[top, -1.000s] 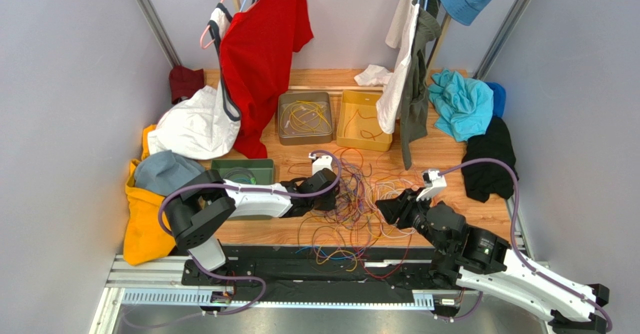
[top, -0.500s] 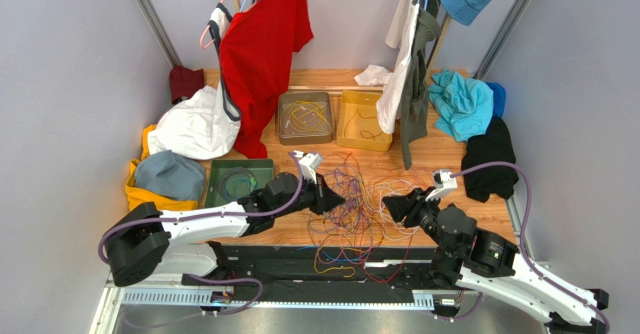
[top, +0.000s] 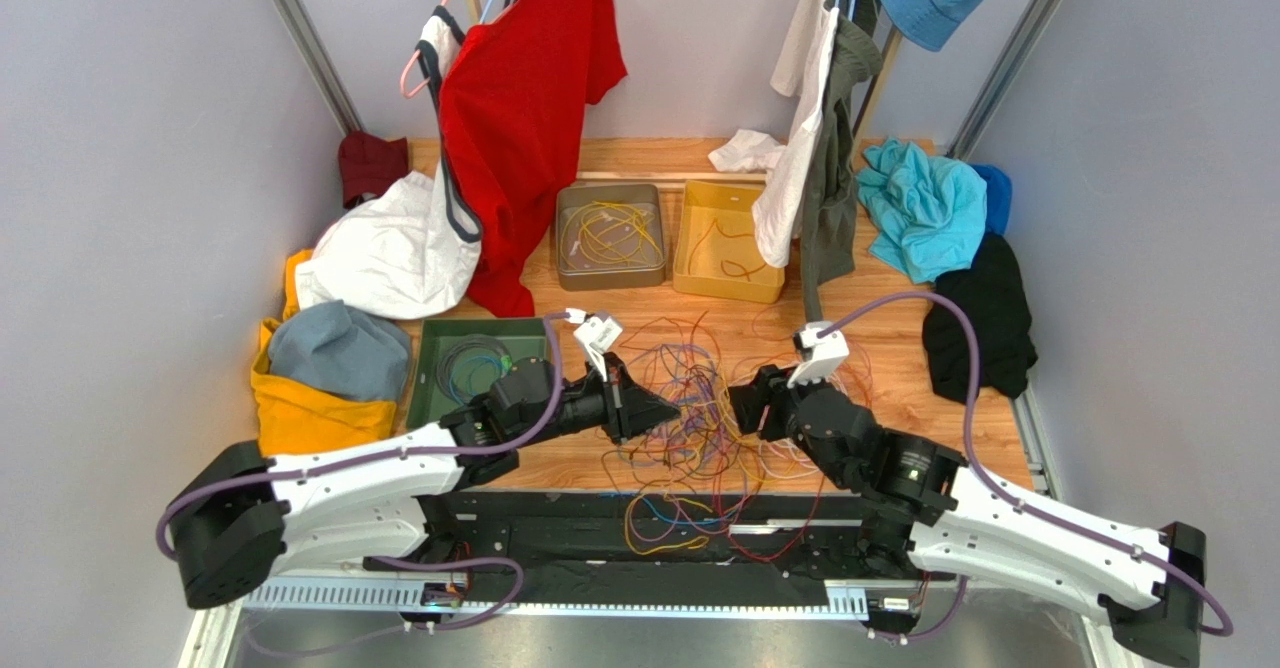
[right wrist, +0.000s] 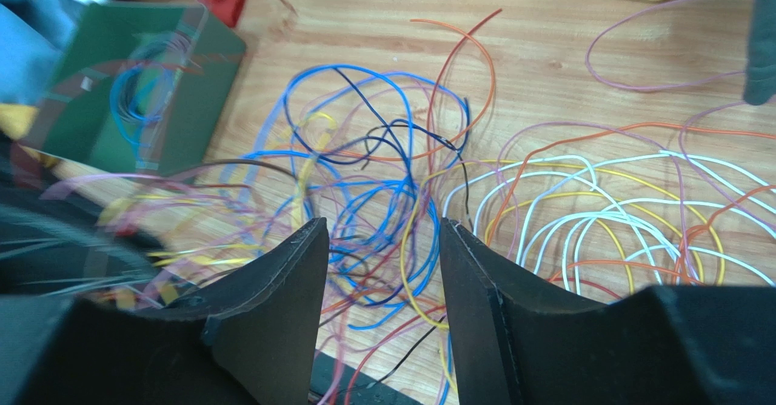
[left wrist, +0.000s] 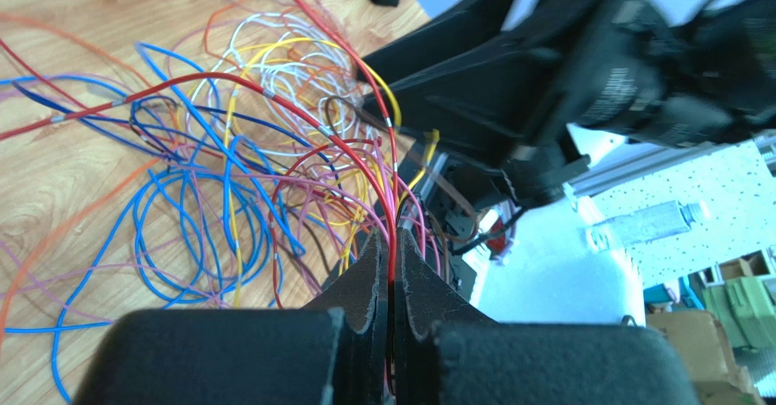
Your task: Untangle the cables
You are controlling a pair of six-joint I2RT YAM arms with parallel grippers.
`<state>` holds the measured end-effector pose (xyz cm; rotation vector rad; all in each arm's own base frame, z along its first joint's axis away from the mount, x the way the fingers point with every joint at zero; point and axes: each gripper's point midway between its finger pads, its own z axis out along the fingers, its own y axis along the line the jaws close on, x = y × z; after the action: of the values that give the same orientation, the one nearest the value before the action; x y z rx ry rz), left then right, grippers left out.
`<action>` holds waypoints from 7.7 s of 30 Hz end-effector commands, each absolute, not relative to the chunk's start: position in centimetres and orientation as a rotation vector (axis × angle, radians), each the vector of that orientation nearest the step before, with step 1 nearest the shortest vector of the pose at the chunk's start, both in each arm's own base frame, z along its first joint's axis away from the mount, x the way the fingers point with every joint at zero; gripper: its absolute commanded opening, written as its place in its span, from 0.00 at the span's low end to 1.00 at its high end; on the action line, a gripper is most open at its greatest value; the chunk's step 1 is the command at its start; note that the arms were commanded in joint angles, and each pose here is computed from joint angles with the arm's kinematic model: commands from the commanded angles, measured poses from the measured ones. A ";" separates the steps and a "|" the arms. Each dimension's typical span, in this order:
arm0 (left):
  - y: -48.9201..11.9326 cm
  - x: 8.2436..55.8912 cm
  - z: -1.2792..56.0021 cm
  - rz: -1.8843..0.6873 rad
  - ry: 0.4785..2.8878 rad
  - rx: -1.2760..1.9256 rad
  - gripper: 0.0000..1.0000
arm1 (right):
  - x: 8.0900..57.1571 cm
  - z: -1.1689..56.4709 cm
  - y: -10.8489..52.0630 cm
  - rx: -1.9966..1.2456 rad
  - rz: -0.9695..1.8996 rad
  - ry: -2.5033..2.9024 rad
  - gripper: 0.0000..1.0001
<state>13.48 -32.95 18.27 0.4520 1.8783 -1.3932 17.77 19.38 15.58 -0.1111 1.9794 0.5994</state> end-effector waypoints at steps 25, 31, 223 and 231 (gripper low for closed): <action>-30.5 12.8 19.9 -1.351 1.803 0.483 0.00 | 16.9 20.1 25.2 -0.165 0.927 1.901 0.52; -30.3 12.6 20.2 -1.357 1.794 0.485 0.00 | 17.1 17.8 26.3 -0.183 0.895 1.978 0.51; -17.1 19.6 18.6 -0.692 2.093 -0.018 0.99 | 50.2 25.1 34.4 -0.226 0.534 1.856 0.74; -18.2 19.9 19.0 -0.744 2.094 -0.023 0.99 | 43.1 30.2 29.6 -0.173 0.547 1.767 0.76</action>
<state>19.38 -17.20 17.64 -0.0087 2.1314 -0.6821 45.27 31.46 23.99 -0.2428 1.9267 0.5221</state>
